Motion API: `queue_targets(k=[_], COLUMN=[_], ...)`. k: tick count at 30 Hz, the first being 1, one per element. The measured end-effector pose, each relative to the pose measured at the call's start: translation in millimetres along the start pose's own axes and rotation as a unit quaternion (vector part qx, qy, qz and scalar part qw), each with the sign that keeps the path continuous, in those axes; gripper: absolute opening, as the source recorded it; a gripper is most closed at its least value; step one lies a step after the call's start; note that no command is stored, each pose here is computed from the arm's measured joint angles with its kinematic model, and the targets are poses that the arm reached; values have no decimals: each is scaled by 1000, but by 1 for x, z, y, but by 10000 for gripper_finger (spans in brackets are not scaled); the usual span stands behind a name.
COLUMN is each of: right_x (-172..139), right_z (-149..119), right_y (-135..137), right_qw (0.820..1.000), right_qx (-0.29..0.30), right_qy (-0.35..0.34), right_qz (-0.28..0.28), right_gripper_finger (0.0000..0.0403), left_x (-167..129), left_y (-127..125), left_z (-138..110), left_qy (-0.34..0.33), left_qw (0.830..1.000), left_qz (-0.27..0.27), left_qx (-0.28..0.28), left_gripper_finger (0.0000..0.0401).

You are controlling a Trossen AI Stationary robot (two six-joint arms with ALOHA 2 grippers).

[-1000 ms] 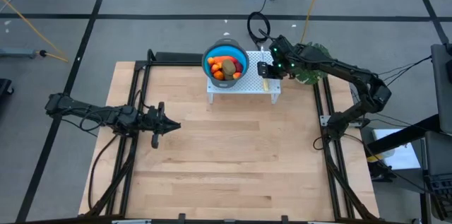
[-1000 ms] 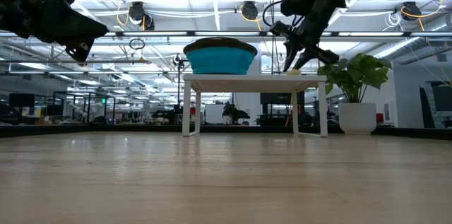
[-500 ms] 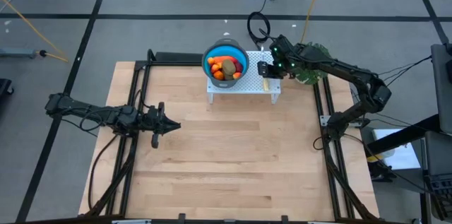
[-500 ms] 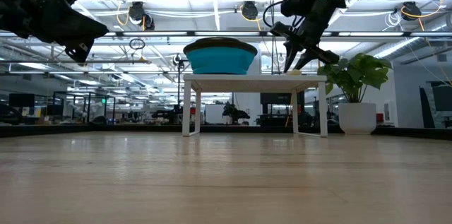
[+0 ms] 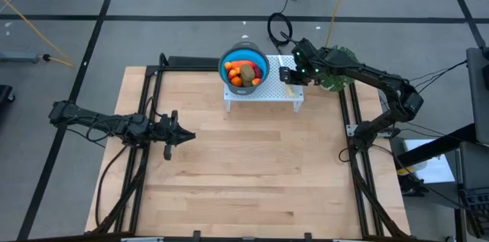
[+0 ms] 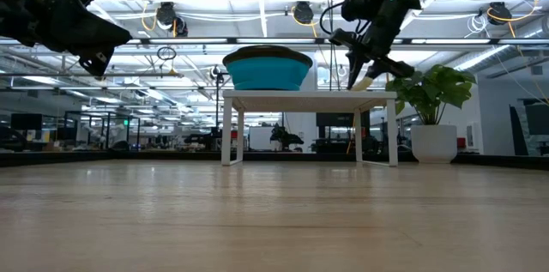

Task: Pick & Place Fruit
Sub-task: Put the knife on the shelf

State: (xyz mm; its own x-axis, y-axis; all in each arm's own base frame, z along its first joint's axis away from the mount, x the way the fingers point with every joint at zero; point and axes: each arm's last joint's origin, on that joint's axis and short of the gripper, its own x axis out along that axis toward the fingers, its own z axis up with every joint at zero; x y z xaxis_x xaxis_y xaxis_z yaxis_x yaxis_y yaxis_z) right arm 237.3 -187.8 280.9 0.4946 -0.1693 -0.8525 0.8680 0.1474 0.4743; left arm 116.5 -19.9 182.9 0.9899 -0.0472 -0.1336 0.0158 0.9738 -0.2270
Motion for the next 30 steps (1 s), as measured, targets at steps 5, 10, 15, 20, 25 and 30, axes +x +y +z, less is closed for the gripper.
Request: queue_targets(k=[5, 10, 15, 20, 25, 30], right_x=[0, 0, 0, 0, 0, 0], right_z=[-1, -1, -1, 0, 1, 1], right_y=[-1, -1, 0, 0, 2, 2], right_qw=[1000, 1000, 1000, 1000, 1000, 1000], right_qx=[7, 12, 15, 22, 20, 19], right_qy=[3, 3, 3, 0, -8, -8], right_qz=[-3, -3, -3, 0, 7, 7], right_gripper_finger=[77, 77, 77, 78, 78, 78], left_x=[0, 0, 0, 0, 0, 0], left_y=[0, 0, 0, 0, 0, 0], left_z=[0, 0, 0, 0, 0, 0], left_qy=[0, 0, 0, 0, 0, 0], left_qw=[1000, 1000, 1000, 1000, 1000, 1000], left_qz=[0, 0, 0, 0, 0, 0], left_qx=[0, 0, 0, 2, 2, 2], left_gripper_finger=[21, 21, 21, 21, 21, 21])
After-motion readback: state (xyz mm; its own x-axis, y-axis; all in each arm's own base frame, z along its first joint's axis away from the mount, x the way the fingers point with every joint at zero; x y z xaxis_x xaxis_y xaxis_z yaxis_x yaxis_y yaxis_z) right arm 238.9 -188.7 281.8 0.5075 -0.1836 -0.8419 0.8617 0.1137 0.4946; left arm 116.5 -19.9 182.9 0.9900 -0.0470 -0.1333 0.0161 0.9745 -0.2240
